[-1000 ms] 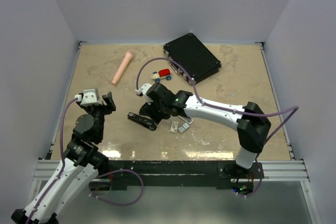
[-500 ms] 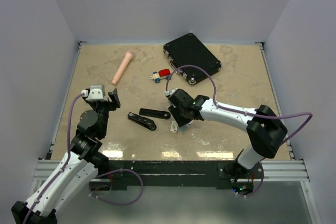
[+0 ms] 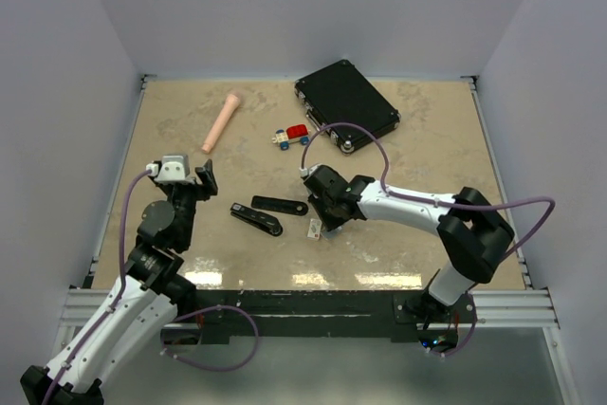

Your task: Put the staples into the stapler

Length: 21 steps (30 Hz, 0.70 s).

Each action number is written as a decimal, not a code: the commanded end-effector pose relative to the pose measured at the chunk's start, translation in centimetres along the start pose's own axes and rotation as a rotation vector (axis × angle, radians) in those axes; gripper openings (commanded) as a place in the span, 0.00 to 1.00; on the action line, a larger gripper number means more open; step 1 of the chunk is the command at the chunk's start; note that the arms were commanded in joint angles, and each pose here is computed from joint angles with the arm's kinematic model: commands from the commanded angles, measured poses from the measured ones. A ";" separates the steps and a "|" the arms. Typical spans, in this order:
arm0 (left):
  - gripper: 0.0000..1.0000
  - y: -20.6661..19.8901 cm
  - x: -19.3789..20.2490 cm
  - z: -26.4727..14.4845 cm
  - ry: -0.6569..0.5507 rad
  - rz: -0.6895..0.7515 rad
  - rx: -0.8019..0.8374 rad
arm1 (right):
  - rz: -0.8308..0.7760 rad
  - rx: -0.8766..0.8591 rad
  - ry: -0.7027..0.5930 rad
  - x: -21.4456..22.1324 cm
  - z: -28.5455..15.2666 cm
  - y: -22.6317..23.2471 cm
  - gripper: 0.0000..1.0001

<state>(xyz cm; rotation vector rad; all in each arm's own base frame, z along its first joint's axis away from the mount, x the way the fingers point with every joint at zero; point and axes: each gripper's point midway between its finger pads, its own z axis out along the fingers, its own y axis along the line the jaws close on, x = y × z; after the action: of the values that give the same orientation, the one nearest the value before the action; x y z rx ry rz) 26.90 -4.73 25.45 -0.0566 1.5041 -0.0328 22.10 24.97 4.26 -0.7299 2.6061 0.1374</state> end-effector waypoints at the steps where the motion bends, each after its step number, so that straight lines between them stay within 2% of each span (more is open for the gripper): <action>1: 0.69 -0.2 -1.1 0.1 -0.044 -0.020 0.011 | 0.020 0.007 -0.005 -0.1 0.8 0.3 0.27; 8: 0.69 -0.1 -1.2 0.1 -0.049 -0.023 0.011 | 0.022 0.027 0.021 0.3 1.6 0.1 0.27; 21: 0.69 -0.1 -0.9 0.4 -0.038 -0.023 0.009 | 0.009 0.078 0.038 0.5 0.4 -1.0 0.29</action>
<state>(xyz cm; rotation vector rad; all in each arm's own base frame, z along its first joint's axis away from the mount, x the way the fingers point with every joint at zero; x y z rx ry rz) 27.05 -4.64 25.36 -0.0523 1.5072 -0.0326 22.10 24.50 2.65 -0.7285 2.6424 0.0734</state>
